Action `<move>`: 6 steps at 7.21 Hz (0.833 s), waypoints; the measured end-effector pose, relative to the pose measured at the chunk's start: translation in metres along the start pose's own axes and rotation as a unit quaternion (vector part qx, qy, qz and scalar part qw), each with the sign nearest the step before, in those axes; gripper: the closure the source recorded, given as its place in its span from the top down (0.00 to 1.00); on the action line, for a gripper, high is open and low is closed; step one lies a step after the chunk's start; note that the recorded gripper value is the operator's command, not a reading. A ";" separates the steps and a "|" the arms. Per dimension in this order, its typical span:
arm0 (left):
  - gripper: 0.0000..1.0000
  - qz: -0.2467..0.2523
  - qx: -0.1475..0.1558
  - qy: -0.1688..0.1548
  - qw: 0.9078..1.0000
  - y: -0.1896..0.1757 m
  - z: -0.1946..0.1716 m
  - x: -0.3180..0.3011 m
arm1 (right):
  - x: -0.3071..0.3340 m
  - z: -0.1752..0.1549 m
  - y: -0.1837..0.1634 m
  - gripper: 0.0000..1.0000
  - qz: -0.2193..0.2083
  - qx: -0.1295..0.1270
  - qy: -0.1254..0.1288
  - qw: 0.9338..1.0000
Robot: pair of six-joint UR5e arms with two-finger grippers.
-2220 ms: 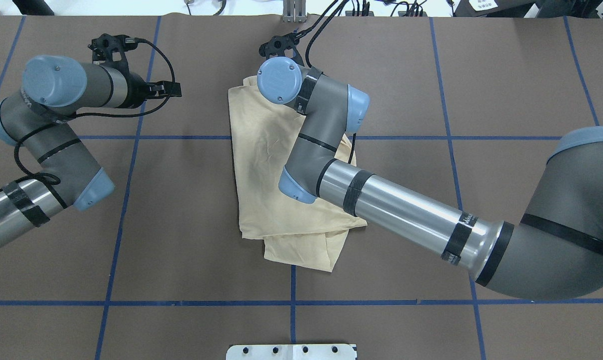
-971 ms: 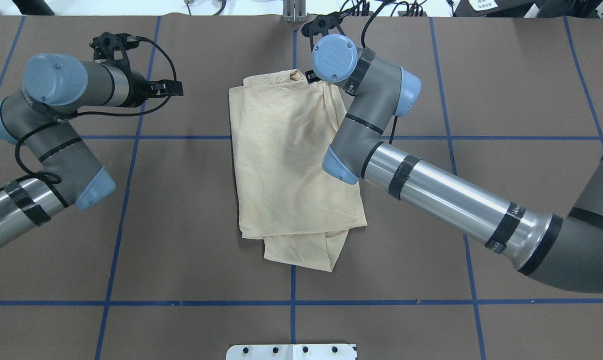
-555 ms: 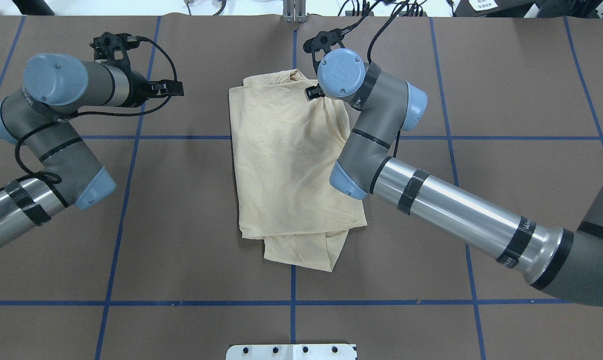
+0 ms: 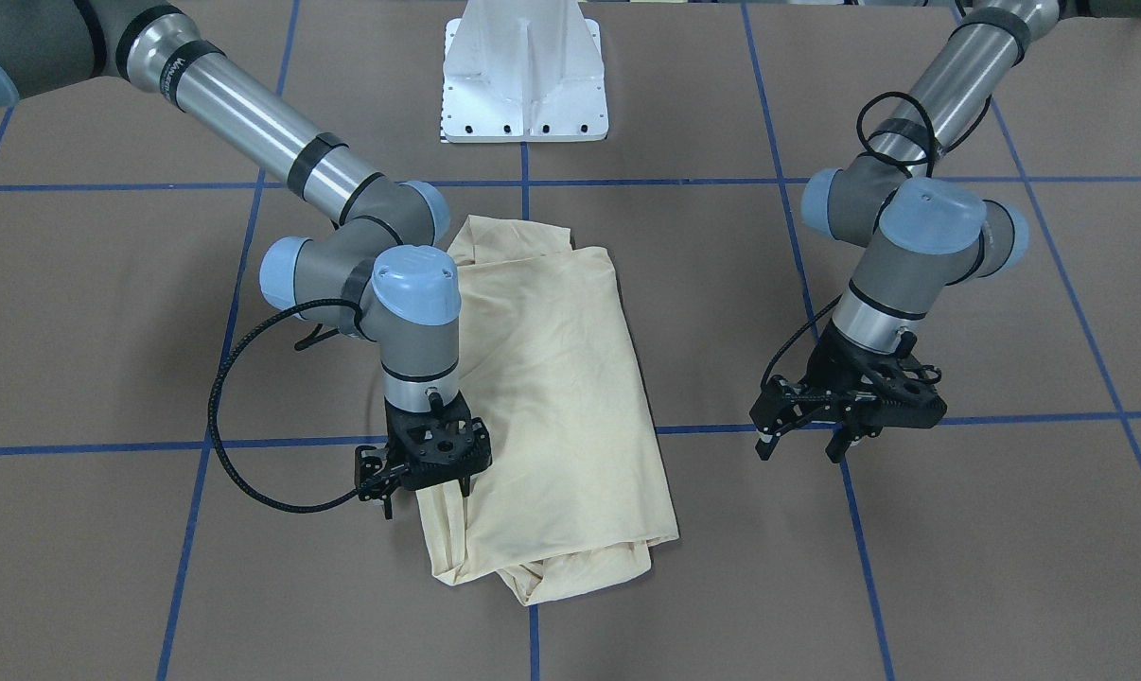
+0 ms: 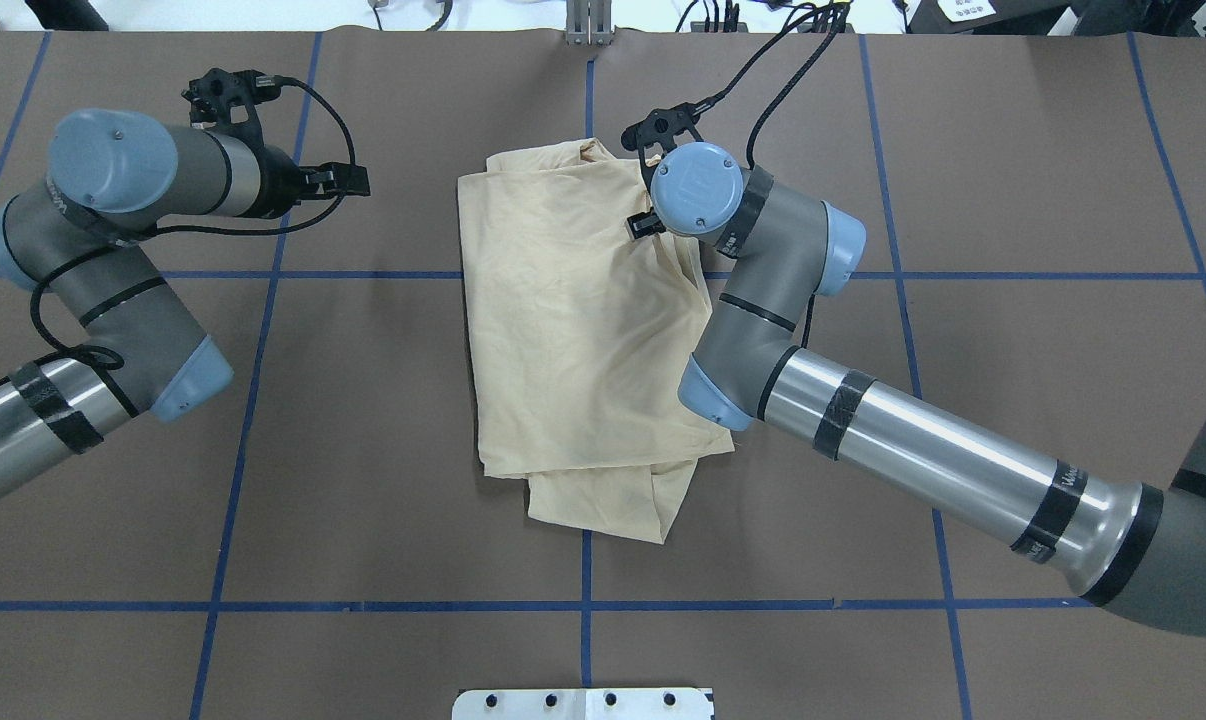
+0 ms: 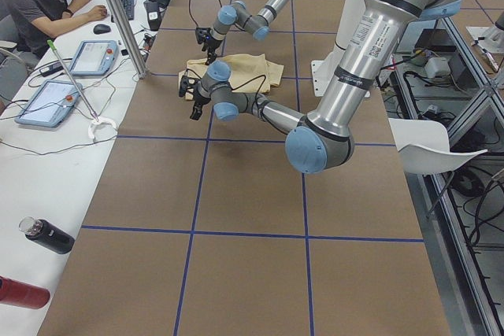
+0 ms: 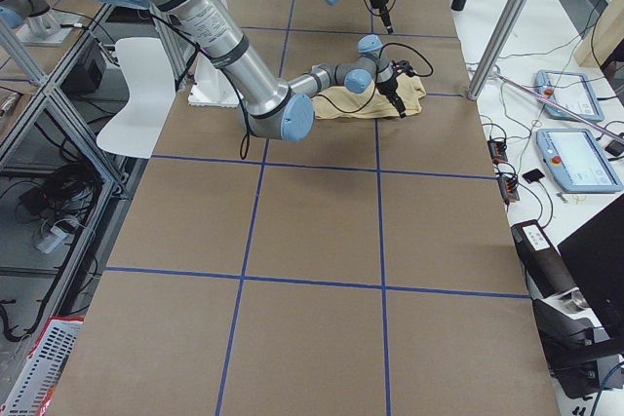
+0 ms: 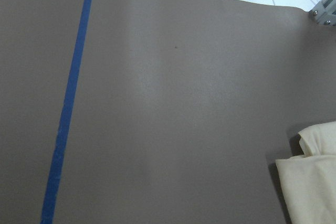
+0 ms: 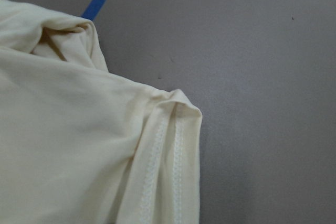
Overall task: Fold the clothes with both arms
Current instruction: 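Lift the right gripper off the shirt and move it away to the far side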
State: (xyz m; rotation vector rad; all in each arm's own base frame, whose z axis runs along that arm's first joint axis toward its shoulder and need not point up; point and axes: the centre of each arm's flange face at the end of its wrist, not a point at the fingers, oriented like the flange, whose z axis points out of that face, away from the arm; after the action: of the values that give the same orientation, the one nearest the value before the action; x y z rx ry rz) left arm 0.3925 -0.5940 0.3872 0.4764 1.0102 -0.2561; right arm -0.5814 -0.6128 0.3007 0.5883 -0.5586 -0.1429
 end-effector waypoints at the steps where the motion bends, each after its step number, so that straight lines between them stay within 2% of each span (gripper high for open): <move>1: 1.00 -0.005 -0.004 0.002 1.000 0.004 0.002 0.003 | 0.010 0.003 0.000 1.00 -0.002 -0.004 0.001 1.000; 6: 1.00 -0.015 -0.008 0.008 1.000 0.010 0.000 0.011 | 0.069 0.010 -0.012 1.00 -0.007 -0.026 -0.007 1.000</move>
State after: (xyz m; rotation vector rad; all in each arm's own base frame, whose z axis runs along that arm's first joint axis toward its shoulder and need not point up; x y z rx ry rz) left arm 0.4027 -0.5853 0.3806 0.4498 1.0354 -0.2723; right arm -0.5281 -0.6475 0.3322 0.5403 -0.5631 -0.1752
